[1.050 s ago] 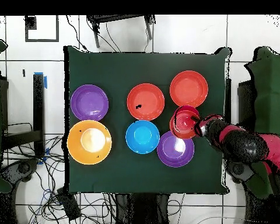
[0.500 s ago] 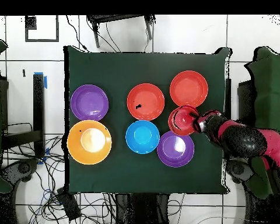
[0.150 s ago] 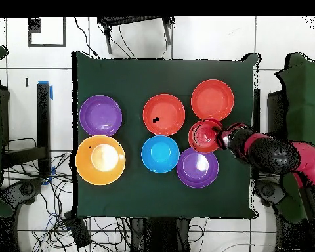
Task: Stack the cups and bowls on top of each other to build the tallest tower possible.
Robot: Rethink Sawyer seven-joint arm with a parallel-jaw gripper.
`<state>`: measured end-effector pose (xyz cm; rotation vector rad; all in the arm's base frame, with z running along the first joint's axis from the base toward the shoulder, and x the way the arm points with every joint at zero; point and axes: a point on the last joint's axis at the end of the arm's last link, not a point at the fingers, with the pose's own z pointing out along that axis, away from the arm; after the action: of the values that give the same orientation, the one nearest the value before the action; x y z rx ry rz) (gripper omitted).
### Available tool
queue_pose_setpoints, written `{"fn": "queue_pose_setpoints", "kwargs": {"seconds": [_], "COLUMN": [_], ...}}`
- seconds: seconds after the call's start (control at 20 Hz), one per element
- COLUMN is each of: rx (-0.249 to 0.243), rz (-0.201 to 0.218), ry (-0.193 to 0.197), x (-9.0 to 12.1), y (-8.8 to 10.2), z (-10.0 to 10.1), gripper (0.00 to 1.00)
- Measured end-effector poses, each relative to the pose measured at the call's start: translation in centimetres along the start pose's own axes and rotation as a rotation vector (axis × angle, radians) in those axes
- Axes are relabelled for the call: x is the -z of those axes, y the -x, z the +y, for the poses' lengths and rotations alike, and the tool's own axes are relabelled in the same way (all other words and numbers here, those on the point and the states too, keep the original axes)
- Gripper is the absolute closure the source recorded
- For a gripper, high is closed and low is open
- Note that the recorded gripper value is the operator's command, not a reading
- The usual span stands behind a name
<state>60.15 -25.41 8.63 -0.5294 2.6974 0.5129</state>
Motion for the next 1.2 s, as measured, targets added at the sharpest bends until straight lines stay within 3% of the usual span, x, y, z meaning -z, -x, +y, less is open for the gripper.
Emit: {"fn": "queue_pose_setpoints", "kwargs": {"seconds": [0.55, 1.2], "rx": [-0.019, 0.029], "rz": [0.016, 0.009], "ry": [0.03, 0.042], "x": [-0.18, -0.64], "y": [0.38, 0.39], "z": [-0.59, -0.75], "gripper": [1.0, 1.0]}}
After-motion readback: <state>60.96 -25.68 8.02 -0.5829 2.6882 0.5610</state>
